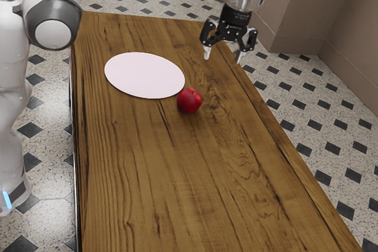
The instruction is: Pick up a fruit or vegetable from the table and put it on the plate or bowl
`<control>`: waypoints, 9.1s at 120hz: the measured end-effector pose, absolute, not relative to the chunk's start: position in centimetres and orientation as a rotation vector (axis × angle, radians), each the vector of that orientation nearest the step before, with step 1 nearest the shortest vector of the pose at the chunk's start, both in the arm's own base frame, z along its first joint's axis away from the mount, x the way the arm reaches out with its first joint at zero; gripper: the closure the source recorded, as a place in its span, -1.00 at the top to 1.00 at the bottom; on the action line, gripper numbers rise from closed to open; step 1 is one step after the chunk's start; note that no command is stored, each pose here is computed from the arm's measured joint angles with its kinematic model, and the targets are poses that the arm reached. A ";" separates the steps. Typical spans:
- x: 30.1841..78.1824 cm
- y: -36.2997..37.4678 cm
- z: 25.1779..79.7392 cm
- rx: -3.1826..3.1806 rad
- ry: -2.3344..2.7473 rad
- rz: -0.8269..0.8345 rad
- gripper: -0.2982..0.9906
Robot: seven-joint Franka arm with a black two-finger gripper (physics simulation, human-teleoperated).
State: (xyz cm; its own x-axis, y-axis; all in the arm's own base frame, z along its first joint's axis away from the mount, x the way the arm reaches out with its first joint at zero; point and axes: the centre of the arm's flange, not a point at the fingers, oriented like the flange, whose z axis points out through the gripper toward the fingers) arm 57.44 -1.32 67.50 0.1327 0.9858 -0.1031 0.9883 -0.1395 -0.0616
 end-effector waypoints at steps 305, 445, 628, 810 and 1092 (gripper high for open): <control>48.6 16.1 51.5 2.719 1.158 -0.107 0.54; 53.0 11.2 49.5 2.756 0.979 0.093 0.53; 54.0 11.3 45.3 2.752 1.027 0.039 0.53; 54.9 11.6 43.8 2.720 1.124 0.042 -0.25; 38.1 27.6 55.7 2.413 1.427 0.377 0.52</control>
